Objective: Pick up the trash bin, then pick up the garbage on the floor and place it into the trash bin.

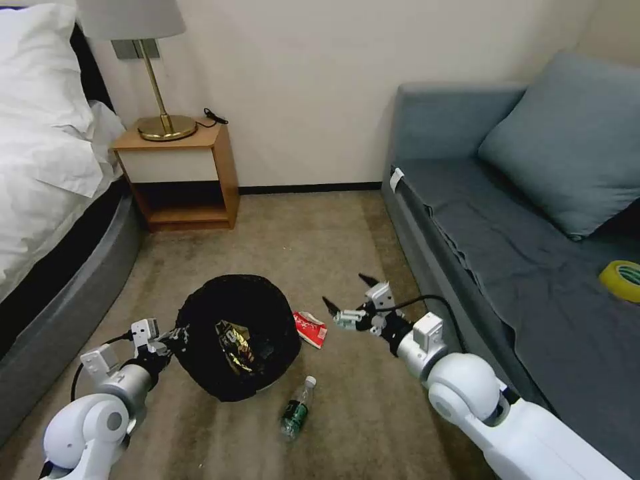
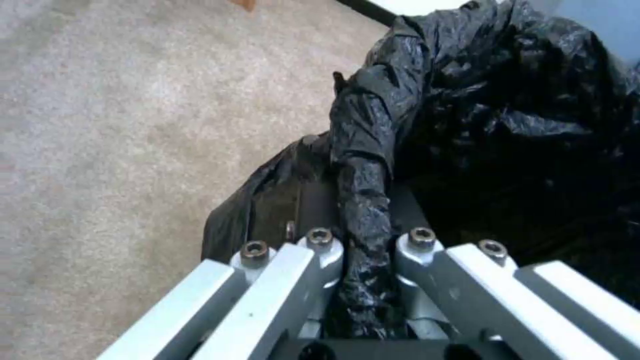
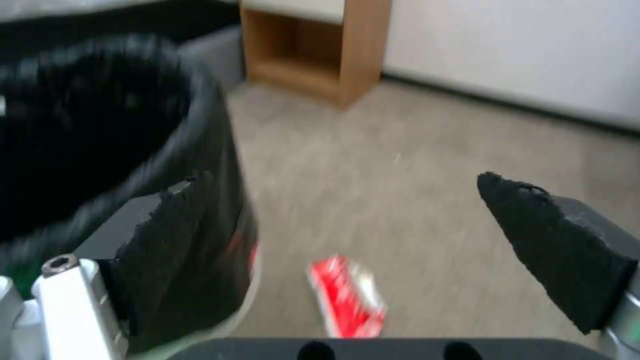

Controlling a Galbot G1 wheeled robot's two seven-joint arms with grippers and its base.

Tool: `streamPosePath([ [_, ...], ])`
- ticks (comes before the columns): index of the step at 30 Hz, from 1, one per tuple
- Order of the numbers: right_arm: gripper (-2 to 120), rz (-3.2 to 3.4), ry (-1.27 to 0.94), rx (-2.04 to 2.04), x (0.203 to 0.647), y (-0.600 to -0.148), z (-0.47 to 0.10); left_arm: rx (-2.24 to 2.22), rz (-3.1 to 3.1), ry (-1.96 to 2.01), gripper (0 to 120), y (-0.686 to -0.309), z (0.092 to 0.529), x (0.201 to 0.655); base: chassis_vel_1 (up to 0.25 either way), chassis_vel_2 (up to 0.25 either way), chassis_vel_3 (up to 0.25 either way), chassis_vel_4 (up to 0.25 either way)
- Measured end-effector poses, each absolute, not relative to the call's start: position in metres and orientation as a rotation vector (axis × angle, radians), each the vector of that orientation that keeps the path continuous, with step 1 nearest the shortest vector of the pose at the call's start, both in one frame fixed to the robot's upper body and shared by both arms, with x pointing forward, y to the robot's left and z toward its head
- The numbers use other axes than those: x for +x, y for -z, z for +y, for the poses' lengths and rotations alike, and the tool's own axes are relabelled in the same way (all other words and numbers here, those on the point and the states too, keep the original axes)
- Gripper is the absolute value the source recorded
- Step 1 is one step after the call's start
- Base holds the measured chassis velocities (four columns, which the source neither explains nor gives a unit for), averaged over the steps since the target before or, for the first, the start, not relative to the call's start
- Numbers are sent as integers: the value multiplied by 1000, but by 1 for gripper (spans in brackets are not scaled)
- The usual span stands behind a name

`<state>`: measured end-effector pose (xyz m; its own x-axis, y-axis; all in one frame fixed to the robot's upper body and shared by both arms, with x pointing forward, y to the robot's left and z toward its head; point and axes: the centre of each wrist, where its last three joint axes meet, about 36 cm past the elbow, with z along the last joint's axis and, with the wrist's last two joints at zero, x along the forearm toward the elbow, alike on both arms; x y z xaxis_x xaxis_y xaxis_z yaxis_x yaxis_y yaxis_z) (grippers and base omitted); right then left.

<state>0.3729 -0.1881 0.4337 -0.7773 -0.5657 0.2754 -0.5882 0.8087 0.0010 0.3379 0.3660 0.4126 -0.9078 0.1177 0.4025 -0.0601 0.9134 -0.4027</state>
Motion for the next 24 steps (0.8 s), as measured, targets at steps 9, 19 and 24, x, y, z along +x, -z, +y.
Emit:
streamPosePath([
  [9, 100, -2427, -54, 820, 385, -430, -156, 1, -2659, -559, 4, -414, 375, 337, 0, 0, 0, 0],
  [19, 100, -2199, -98, 726, 438, -432, -113, 56, -2675, -549, 4, -416, 390, 336, 0, 0, 0, 0],
  [24, 100, -2009, -83, 633, 461, -422, -73, 78, -2679, -558, 4, -417, 400, 336, 0, 0, 0, 0],
])
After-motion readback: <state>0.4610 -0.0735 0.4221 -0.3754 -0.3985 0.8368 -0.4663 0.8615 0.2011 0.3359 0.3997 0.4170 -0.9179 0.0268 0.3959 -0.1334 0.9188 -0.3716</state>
